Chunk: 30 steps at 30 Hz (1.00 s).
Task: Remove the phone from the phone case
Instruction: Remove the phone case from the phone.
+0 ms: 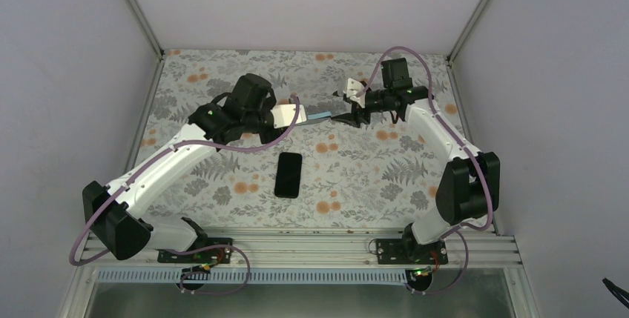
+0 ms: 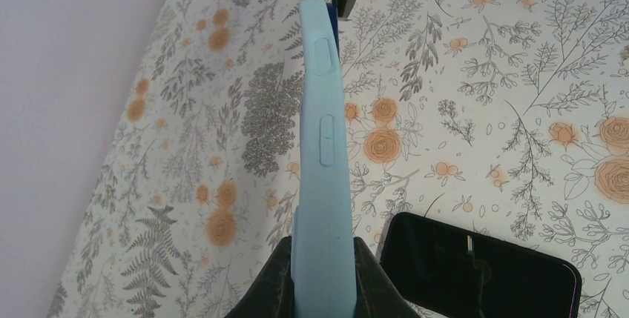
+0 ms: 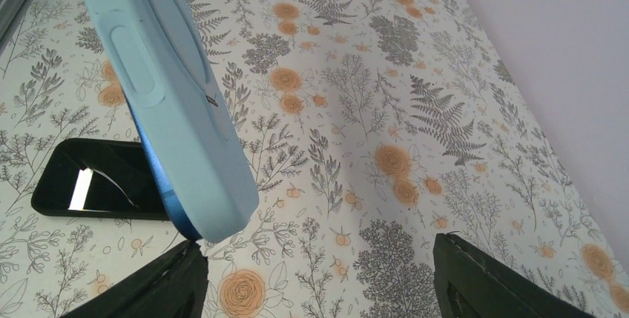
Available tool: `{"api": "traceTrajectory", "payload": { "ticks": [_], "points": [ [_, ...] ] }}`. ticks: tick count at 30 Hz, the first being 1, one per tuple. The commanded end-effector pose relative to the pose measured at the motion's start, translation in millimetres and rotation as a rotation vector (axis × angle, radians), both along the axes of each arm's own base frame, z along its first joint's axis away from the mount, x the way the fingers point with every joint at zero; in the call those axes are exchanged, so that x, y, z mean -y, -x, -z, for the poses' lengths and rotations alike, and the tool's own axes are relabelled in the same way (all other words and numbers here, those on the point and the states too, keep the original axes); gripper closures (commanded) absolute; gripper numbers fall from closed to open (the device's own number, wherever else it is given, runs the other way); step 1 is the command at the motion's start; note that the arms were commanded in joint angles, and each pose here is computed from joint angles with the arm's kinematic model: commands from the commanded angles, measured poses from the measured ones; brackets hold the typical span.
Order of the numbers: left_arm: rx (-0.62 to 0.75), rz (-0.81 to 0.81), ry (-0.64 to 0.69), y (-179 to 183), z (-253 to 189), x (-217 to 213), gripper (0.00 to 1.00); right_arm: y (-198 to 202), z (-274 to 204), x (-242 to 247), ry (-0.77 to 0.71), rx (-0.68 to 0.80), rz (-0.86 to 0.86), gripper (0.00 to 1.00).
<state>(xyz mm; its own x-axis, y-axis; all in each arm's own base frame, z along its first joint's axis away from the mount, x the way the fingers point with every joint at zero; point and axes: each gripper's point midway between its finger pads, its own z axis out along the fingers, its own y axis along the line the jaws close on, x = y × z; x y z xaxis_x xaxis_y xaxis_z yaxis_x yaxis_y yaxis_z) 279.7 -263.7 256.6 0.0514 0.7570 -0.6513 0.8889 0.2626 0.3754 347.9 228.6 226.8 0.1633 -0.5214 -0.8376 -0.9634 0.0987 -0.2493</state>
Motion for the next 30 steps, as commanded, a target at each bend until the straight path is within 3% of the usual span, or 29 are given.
{"api": "traceTrajectory", "payload": {
  "ticks": [1, 20, 30],
  "points": [
    [0.031, 0.018, 0.063, -3.4, -21.4, 9.2, 0.98, -6.8, -18.3, -1.5, -0.031, 0.041, 0.001, 0.24],
    [-0.008, 0.055, 0.093, 1.3, -28.0, 18.0, 0.98, -11.6, -23.4, -5.4, -0.049, 0.041, -0.011, 0.25],
    [-0.099, 0.202, 0.172, 32.2, -59.8, 32.4, 0.98, -26.5, -22.7, -6.1, -0.064, 0.068, 0.034, 0.27]
  ]
}}
